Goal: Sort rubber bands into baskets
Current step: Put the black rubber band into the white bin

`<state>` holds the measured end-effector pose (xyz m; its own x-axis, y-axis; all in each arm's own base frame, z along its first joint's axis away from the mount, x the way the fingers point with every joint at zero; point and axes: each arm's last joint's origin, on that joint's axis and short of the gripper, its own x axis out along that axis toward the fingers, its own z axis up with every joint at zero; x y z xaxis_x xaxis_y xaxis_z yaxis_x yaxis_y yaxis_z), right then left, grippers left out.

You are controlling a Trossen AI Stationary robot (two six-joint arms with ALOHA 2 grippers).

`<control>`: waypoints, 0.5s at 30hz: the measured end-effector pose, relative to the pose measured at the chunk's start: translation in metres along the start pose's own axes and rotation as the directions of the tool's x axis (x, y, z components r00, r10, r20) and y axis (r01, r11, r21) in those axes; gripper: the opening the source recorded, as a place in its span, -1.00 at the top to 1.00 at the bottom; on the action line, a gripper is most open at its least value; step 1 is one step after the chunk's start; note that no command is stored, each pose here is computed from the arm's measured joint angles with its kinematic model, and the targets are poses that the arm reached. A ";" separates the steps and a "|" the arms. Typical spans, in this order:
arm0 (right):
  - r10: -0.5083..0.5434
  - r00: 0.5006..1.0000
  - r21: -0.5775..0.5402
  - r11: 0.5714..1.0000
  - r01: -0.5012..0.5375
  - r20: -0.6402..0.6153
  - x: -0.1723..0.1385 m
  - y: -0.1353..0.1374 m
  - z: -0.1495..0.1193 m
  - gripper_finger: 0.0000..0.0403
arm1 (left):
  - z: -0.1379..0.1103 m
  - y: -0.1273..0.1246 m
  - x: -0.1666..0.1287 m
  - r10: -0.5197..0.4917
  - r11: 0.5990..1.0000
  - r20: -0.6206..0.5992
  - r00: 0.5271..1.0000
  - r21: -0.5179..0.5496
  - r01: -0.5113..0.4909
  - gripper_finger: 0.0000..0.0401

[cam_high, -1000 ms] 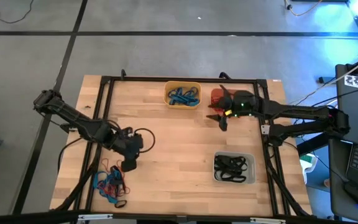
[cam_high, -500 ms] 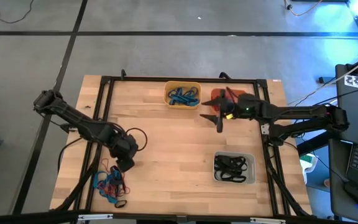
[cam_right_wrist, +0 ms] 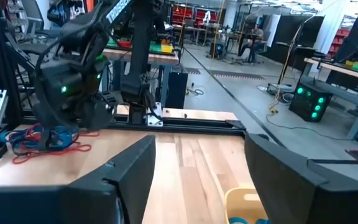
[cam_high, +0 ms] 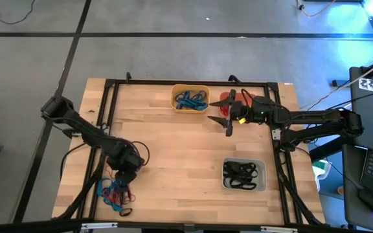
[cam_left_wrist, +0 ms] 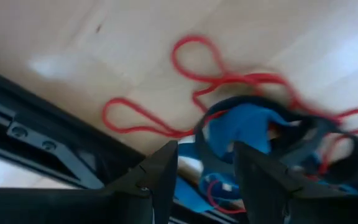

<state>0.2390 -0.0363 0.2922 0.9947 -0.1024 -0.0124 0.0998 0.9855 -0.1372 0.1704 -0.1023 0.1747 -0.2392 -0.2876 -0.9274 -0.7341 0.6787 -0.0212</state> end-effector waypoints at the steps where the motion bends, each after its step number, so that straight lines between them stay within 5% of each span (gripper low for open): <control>1: -0.001 1.000 0.000 1.000 0.001 0.004 0.000 0.000 0.000 -0.23 | 0.000 0.000 0.003 0.018 1.000 -0.009 1.000 -0.001 -0.018 0.25; 5: 0.000 1.000 0.001 1.000 0.000 0.009 0.000 0.000 0.001 -0.23 | -0.001 -0.003 0.012 0.053 0.999 -0.028 0.998 0.006 -0.053 0.25; 15: 0.001 1.000 0.010 1.000 -0.001 -0.001 0.000 0.000 0.000 -0.23 | 0.001 -0.012 0.014 -0.034 0.994 -0.065 0.997 0.100 0.040 0.28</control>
<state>0.2390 -0.0363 0.2921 0.9948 -0.1013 -0.0134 0.0988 0.9869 -0.1276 0.1766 -0.1143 0.1620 -0.2552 -0.3537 -0.8999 -0.6762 0.7306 -0.0953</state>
